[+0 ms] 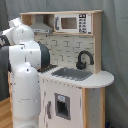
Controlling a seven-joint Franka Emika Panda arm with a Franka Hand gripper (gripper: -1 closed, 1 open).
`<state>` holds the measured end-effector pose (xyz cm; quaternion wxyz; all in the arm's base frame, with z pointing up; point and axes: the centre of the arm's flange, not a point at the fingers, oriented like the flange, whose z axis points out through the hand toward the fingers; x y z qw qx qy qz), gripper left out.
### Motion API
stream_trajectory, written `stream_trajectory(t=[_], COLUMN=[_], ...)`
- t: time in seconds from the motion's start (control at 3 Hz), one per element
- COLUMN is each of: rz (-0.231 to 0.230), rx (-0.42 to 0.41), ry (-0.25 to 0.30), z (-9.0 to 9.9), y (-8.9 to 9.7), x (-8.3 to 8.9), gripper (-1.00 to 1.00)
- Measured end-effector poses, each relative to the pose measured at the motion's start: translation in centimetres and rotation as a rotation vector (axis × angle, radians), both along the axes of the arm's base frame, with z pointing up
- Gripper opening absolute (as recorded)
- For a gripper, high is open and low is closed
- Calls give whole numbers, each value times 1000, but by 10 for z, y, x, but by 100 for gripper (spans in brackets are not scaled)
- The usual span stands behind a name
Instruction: Play with the kitchen
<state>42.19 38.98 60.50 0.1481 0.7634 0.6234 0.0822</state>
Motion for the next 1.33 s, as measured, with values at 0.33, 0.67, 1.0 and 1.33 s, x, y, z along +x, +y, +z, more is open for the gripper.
stream_trajectory(t=[0.33, 0.67, 1.0, 1.33], rz=[21, 29, 32, 32], rx=[88, 136, 165, 183], ry=[12, 22, 37, 44], z=[0, -2, -4, -5], y=[-5, -4, -2, 2], x=[15, 25, 33, 40], gripper=[100, 100, 100, 100])
